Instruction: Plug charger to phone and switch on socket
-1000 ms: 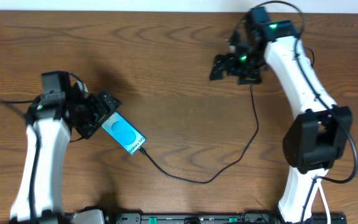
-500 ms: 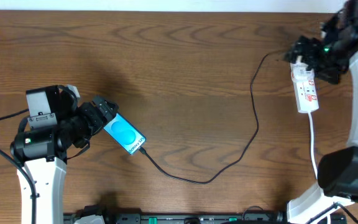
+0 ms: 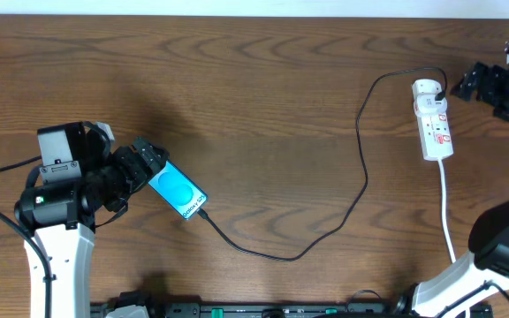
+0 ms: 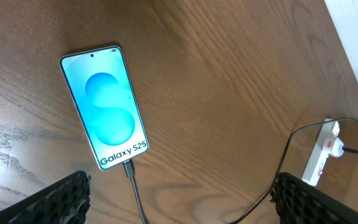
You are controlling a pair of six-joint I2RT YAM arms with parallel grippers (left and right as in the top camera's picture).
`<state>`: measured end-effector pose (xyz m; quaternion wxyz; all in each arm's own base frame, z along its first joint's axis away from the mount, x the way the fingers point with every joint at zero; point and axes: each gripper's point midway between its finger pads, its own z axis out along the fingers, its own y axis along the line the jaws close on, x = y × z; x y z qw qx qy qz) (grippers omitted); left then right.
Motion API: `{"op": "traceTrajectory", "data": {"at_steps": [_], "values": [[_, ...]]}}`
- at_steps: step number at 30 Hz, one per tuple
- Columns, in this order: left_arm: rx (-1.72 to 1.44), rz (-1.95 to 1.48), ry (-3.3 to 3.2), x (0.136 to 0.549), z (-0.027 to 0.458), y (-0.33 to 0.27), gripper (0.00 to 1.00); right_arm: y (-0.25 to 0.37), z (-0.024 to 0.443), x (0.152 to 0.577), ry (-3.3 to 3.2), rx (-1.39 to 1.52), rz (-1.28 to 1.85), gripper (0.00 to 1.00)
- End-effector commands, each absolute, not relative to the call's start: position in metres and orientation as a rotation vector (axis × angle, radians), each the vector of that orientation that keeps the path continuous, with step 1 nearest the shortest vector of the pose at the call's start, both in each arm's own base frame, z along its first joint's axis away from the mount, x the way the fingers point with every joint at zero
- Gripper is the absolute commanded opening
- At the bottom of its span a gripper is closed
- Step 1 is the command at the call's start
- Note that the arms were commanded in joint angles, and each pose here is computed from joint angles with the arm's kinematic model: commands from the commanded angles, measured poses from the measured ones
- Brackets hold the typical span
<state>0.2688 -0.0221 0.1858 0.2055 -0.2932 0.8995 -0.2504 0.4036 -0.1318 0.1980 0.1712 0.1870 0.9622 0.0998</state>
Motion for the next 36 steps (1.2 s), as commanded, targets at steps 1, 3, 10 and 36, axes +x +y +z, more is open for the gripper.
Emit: {"op": "traceTrajectory", "data": {"at_steps": [1, 3, 10, 36], "values": [[-0.792, -0.672, 2.513, 0.268, 0.185, -0.020, 0.94, -0.130, 0.170, 0.413, 2.779, 0.412, 0.405, 0.99], [-0.792, -0.672, 2.513, 0.268, 0.185, -0.020, 0.94, -0.113, 0.158, 0.421, 2.769, 0.283, 0.567, 0.99], [-0.792, -0.672, 2.513, 0.268, 0.185, -0.020, 0.94, -0.099, 0.109, 0.433, 2.799, 0.165, 0.747, 0.99], [-0.811, -0.613, 2.516, 0.267, 0.182, -0.013, 0.94, -0.128, 0.068, 0.466, 2.786, 0.279, 0.573, 0.99]]}}
